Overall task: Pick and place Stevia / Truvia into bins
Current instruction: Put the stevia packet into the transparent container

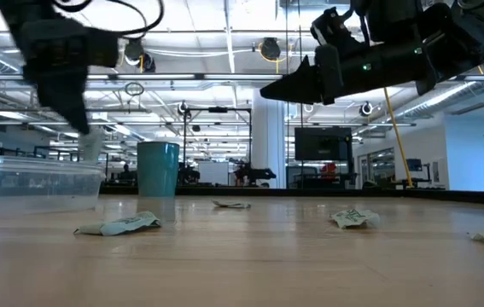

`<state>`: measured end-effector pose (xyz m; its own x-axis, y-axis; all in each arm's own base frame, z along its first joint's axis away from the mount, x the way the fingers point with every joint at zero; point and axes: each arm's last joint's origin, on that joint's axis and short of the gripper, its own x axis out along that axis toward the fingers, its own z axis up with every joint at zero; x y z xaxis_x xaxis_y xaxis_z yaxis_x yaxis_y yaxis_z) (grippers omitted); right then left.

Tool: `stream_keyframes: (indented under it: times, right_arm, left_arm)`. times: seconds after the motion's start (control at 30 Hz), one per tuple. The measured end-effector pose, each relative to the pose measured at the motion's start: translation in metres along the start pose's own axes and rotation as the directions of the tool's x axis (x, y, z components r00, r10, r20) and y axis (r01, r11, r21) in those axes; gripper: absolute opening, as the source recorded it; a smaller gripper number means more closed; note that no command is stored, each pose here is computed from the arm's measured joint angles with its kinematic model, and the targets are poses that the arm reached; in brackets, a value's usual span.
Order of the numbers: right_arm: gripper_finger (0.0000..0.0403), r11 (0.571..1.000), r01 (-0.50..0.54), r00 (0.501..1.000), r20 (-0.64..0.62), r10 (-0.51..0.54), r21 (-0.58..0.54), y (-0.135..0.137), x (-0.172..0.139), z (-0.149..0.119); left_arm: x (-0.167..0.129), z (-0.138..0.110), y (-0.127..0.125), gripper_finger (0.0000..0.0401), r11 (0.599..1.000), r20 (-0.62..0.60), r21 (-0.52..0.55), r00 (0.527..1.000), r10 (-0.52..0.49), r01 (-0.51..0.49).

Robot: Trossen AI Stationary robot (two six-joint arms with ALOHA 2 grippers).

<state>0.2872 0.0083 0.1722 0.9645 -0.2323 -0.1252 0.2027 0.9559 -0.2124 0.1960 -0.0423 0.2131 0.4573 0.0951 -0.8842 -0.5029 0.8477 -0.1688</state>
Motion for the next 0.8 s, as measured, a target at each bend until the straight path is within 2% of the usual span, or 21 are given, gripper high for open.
stream_keyframes:
  times: [0.1, 0.2, 0.43, 0.63, 0.7, 0.8]
  right_arm:
    - [0.0149, 1.000, 0.003, 1.000, 0.002, -0.003, -0.001, -0.002, 0.000, 0.000]
    - [0.0150, 1.000, 0.013, 1.000, 0.007, -0.013, 0.002, -0.005, 0.001, 0.000]
    - [0.0149, 1.000, 0.030, 0.999, 0.012, -0.030, 0.007, -0.009, 0.002, 0.000]
    - [0.0161, 1.000, 0.025, 1.000, 0.012, -0.025, 0.017, -0.009, 0.002, 0.000]
    - [0.0167, 1.000, -0.002, 1.000, 0.006, 0.002, 0.015, -0.008, 0.002, -0.001]
    - [0.0176, 0.994, -0.096, 0.995, 0.005, 0.096, 0.055, -0.005, 0.003, -0.001]
  left_arm:
    - [0.001, -0.018, -0.004, 0.0015, 0.999, -0.076, -0.039, 0.997, 0.028, -0.031]
    - [0.003, -0.025, -0.013, 0.0017, 0.999, -0.077, -0.034, 0.997, -0.027, 0.025]
    - [0.007, -0.029, -0.023, 0.0020, 0.998, -0.088, -0.027, 0.994, -0.064, 0.062]
    - [0.021, -0.030, -0.027, 0.0020, 1.000, -0.111, -0.018, 0.993, -0.024, 0.022]
    - [0.024, -0.029, -0.027, 0.0021, 1.000, -0.113, -0.011, 0.993, -0.018, 0.016]
    - [0.026, -0.027, -0.027, 0.0021, 1.000, -0.112, -0.003, 0.993, -0.027, 0.027]
